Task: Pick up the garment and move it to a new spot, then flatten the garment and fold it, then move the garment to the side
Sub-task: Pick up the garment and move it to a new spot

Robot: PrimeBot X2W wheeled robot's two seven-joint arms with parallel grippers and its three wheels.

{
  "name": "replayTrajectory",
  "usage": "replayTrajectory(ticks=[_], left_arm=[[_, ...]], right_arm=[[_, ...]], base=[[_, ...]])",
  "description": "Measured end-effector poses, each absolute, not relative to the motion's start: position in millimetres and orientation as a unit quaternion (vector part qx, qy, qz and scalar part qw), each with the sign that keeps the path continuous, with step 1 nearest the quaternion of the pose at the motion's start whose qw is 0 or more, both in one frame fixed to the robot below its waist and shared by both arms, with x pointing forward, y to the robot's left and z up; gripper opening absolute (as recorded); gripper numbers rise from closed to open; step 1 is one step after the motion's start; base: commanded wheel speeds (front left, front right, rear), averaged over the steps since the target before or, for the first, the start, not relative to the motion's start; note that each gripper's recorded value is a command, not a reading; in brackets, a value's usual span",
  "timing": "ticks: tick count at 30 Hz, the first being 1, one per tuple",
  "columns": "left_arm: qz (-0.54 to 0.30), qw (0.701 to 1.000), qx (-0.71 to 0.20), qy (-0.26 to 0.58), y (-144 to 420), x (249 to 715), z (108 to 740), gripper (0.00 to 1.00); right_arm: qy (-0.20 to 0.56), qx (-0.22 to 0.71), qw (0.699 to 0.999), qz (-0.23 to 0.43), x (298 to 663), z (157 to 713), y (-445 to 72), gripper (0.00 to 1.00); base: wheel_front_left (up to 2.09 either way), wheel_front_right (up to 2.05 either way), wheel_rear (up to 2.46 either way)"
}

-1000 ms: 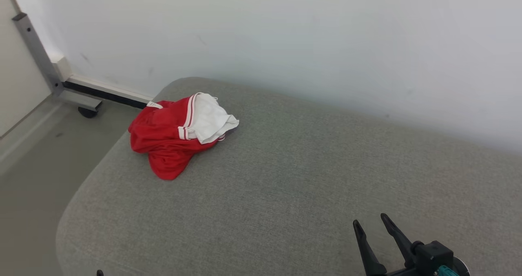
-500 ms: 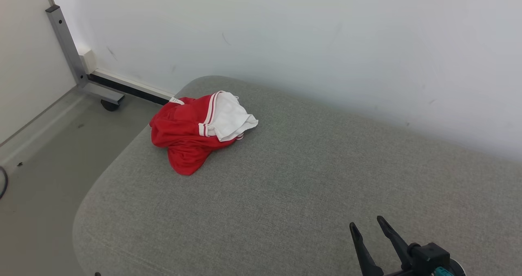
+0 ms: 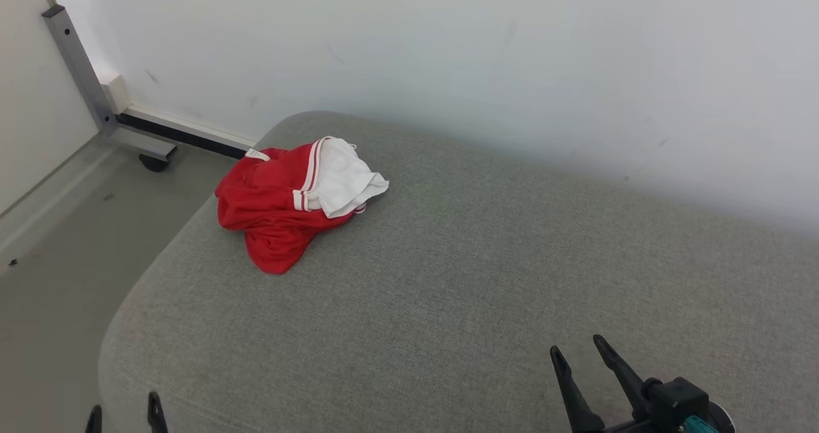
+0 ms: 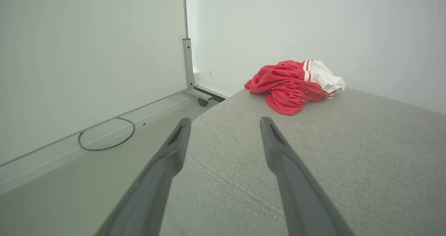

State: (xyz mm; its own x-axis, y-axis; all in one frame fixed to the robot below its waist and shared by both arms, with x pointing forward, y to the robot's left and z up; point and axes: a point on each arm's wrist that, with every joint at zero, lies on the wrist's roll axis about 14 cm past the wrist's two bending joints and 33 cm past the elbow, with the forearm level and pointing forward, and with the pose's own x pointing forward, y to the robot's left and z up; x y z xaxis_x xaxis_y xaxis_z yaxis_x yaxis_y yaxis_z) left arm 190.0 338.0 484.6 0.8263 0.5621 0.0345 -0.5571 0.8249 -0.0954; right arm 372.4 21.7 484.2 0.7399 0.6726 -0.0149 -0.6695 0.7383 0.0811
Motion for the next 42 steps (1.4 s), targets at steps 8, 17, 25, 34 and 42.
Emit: replayTrajectory(ticks=[8,17,25,34,42], left_arm=[[0.274,0.959,-0.063,-0.036,366,243,507,1.0],[0.228,0.966,-0.114,0.031,378,326,519,1.0],[0.2,0.967,-0.133,0.083,382,395,526,1.0],[0.21,0.936,-0.22,0.18,386,439,492,1.0],[0.188,0.921,-0.241,0.241,366,475,469,1.0]], right_arm=[[0.02,0.031,0.933,0.358,386,482,15,1.0],[0.02,0.017,0.937,0.349,413,474,-3,1.0],[0.034,0.02,0.942,0.334,431,459,-19,1.0],[0.042,0.008,0.948,0.316,456,442,-42,1.0],[0.072,0.019,0.957,0.281,457,416,-66,1.0]], base=[[0.0,0.0,0.0],[0.0,0.0,0.0],[0.0,0.0,0.0],[0.0,0.0,0.0],[0.0,0.0,0.0]])
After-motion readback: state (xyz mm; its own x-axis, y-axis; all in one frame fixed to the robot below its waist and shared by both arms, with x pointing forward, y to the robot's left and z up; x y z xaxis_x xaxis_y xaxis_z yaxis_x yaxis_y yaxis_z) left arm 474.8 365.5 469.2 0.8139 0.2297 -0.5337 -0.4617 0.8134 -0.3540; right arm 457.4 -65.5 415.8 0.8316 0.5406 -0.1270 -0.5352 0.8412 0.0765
